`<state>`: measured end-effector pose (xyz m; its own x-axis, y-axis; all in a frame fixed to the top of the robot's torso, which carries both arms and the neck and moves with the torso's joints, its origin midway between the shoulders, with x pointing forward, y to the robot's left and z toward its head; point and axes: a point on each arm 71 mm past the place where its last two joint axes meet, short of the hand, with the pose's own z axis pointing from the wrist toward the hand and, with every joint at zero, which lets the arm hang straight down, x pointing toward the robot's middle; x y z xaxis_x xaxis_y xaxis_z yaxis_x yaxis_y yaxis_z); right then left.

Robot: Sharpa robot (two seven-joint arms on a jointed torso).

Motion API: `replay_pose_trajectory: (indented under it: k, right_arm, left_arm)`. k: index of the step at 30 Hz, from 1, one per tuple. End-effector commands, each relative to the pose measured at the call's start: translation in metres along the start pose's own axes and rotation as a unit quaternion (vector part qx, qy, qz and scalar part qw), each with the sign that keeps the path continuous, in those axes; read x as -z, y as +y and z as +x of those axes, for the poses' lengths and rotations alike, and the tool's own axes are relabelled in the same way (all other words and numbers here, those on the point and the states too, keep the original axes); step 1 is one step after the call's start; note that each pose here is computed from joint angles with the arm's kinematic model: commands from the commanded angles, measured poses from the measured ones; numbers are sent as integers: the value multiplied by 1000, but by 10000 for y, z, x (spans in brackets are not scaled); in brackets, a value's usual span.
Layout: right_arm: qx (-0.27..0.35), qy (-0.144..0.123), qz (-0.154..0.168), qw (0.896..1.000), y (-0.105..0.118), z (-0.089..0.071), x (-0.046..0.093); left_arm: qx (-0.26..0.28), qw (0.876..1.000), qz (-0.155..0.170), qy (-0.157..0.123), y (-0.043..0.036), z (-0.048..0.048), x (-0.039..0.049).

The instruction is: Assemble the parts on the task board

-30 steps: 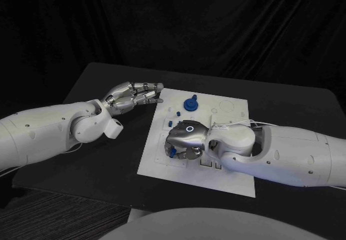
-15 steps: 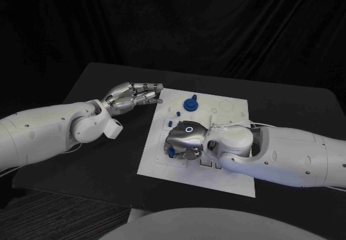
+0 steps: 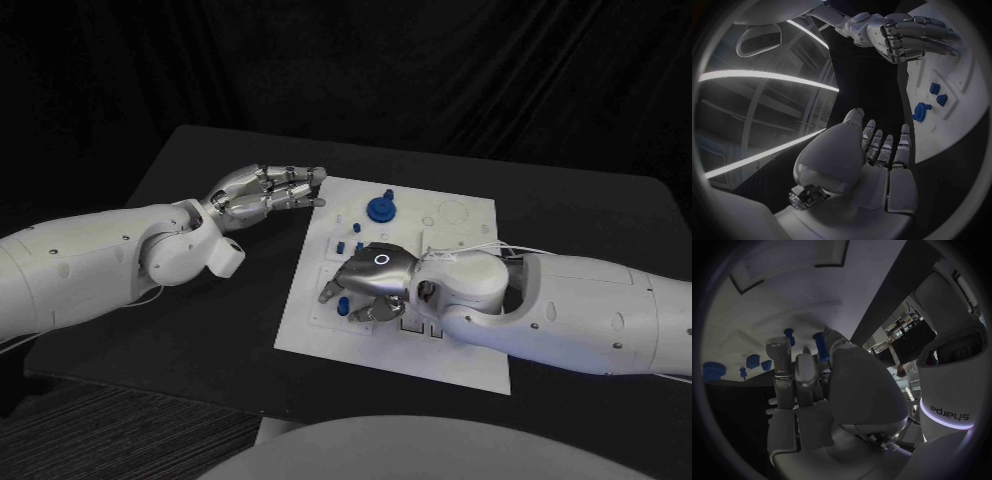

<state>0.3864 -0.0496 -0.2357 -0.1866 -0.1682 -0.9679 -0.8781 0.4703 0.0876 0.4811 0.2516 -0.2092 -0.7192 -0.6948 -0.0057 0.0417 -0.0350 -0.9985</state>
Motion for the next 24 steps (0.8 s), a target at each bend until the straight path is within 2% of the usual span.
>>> replay_pose_trajectory:
  k: [1,7,13,18,20,21,24]
  right_arm:
    - [1,-2,6,1000,-18,24,26]
    - [5,-40,1,999,-68,-79,125]
    - [-32,-102,18,994,-221,-432,350]
    - [-93,-146,60,983,-458,-818,662]
    - [-115,-163,83,976,-579,-964,818]
    - [-127,-173,104,971,-681,-1060,950]
    - [-140,-180,140,964,-836,-1140,1134]
  left_arm:
    - [7,1000,6,5,-4,15,-6]
    - [6,1000,5,4,-3,10,3]
    - [6,1000,5,2,-4,-1,20]
    - [5,1000,4,-1,-5,-11,36]
    - [3,1000,3,-4,-4,-19,44]
    - [3,1000,3,-5,-4,-24,49]
    - [2,1000,2,-7,-4,-27,51]
